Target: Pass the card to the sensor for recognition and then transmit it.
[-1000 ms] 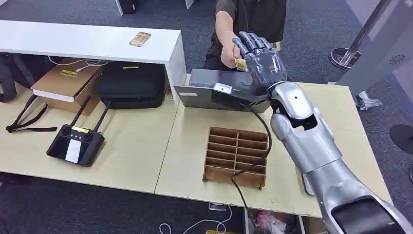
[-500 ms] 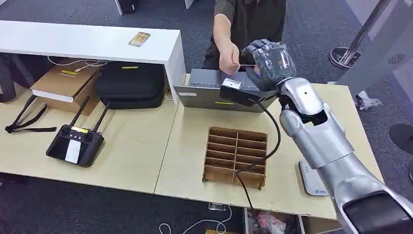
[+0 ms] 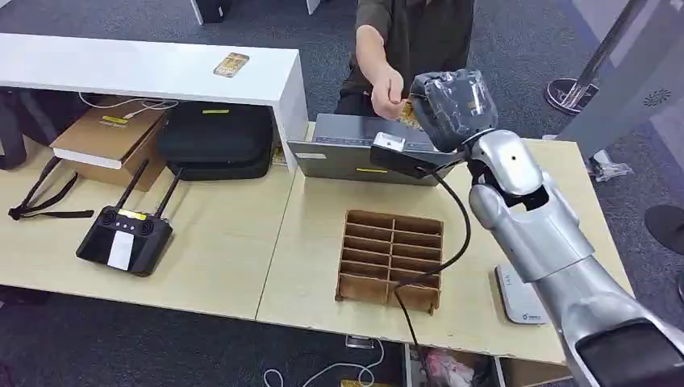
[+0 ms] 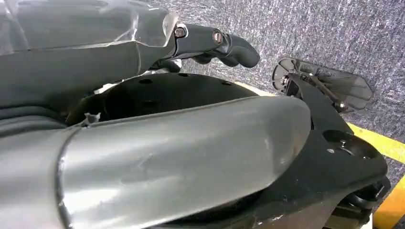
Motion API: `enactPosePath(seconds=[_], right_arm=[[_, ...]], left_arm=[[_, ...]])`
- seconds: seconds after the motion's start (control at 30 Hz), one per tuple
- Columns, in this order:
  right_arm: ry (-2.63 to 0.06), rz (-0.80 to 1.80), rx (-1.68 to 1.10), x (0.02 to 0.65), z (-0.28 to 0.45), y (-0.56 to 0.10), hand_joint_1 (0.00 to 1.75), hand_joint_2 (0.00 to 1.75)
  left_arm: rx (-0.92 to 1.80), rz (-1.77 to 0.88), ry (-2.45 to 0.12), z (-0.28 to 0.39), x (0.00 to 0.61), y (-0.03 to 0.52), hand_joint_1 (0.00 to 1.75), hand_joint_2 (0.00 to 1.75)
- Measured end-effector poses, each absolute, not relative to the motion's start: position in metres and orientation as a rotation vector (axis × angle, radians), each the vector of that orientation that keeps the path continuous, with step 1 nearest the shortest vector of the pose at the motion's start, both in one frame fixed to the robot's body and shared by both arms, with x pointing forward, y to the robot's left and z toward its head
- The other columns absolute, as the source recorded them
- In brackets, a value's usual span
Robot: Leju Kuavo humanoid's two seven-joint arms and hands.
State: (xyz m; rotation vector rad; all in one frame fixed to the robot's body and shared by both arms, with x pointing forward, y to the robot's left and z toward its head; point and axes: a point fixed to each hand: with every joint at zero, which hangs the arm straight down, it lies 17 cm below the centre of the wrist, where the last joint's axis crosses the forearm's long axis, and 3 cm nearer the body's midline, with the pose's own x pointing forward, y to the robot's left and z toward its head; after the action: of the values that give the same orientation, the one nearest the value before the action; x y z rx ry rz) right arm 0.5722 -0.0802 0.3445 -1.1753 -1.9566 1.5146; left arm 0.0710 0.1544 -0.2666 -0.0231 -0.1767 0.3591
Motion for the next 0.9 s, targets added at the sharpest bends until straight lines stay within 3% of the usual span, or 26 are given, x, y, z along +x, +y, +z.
enactPosePath(seconds=[0.27, 0.6, 0.9], right_arm=[[-1.942, 1.496, -1.152, 0.573, 0.336, -0.088, 1.75, 1.75], [-1.819, 1.331, -0.674, 0.577, 0.290, -0.113, 1.75, 1.75], [-1.747, 1.247, -0.560, 0.579, 0.266, -0.151, 1.75, 1.75]], left_arm=[[-0.023, 0.358, -0.175, -0.267, 0.071, 0.154, 0.00, 0.00], [-0.025, 0.367, -0.166, -0.267, 0.069, 0.154, 0.00, 0.00], [-0.020, 0.379, -0.169, -0.267, 0.069, 0.156, 0.00, 0.00]])
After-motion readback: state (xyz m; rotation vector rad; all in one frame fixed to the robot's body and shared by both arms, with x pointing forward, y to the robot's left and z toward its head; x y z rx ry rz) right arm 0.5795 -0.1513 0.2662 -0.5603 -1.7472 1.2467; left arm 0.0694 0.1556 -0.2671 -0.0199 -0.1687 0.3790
